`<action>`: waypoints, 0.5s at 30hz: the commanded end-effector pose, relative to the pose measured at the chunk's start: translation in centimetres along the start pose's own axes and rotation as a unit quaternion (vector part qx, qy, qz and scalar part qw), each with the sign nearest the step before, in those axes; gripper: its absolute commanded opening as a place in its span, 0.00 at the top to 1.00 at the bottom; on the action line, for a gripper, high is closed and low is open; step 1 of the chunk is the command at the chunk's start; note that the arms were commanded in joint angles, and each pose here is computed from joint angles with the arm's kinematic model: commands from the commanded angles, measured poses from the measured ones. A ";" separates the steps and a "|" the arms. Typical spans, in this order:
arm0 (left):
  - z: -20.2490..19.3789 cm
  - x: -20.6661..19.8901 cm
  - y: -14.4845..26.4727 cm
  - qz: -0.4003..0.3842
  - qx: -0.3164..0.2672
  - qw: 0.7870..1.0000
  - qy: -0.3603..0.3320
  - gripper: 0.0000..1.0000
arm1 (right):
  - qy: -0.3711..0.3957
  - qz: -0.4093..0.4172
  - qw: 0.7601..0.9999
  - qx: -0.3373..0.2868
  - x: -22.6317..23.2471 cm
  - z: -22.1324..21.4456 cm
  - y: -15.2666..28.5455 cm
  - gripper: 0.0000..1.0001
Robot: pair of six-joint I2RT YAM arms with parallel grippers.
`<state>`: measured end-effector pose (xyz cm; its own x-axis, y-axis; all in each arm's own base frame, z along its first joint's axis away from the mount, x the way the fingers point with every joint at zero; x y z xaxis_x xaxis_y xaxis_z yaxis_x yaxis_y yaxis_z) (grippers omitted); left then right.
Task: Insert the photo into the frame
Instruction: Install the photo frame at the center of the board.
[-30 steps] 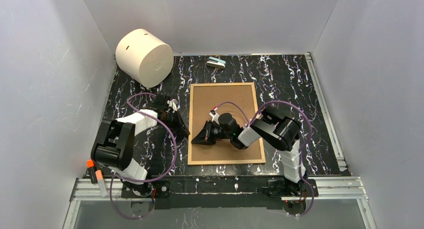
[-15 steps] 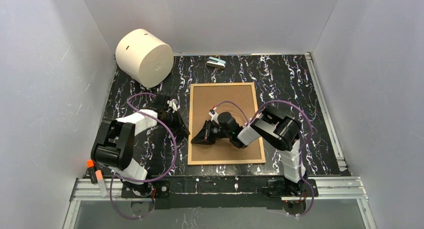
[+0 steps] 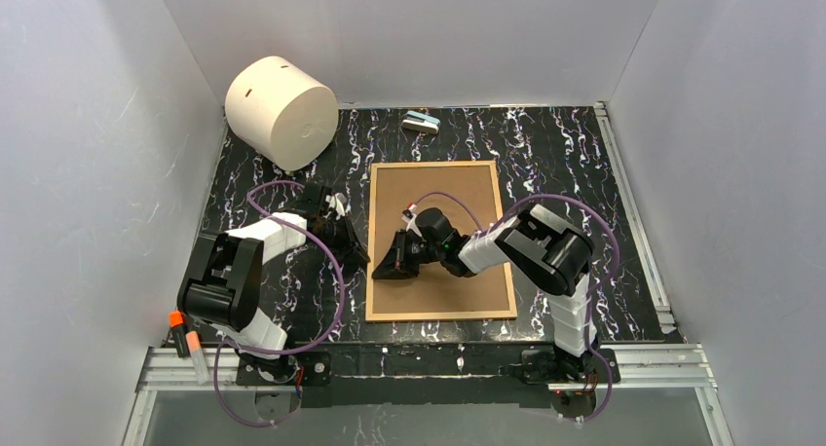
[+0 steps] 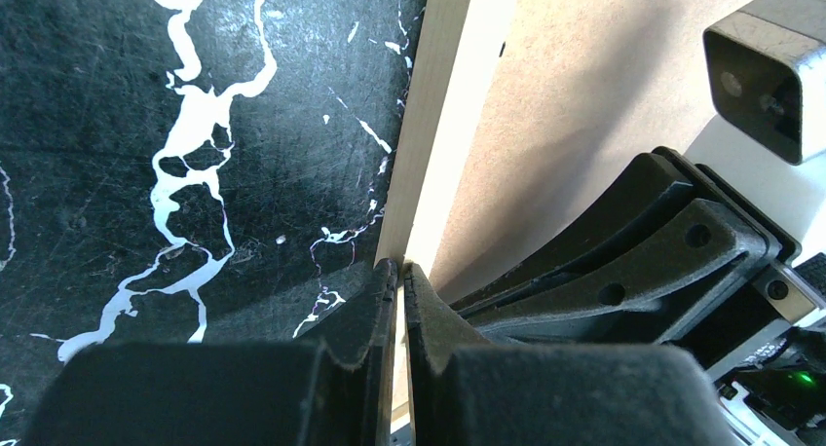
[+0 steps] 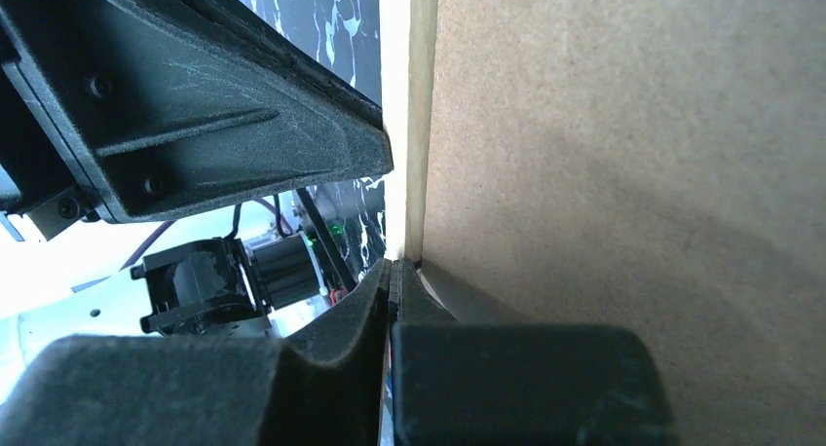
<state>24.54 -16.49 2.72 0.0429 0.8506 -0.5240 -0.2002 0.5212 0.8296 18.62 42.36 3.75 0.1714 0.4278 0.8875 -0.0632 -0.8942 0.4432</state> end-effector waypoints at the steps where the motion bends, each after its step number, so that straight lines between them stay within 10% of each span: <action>1: -5.3 5.3 -1.8 0.113 0.087 0.990 0.014 0.99 | 0.010 -0.130 0.990 -0.054 -5.8 0.9 -1.1 0.88; 15: -5.6 5.9 -1.8 0.131 0.094 0.987 0.020 1.00 | -0.008 -0.240 0.966 -0.097 -10.2 1.3 0.9 0.62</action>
<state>24.55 -16.47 2.69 0.0342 0.8528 -0.5211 -0.1877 0.5176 0.8348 18.53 42.66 4.31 0.1674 0.5050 0.8467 -0.0851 -0.8483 0.5227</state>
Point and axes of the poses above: each gripper's point midway between its finger pads, its own y axis back along the fingers, its own x axis along the line the jaws close on, z = x × y, the point moved 1 cm from there along y, back along the fingers, and after that the axes turned 13 degrees about -y, right-handed, at the moved point
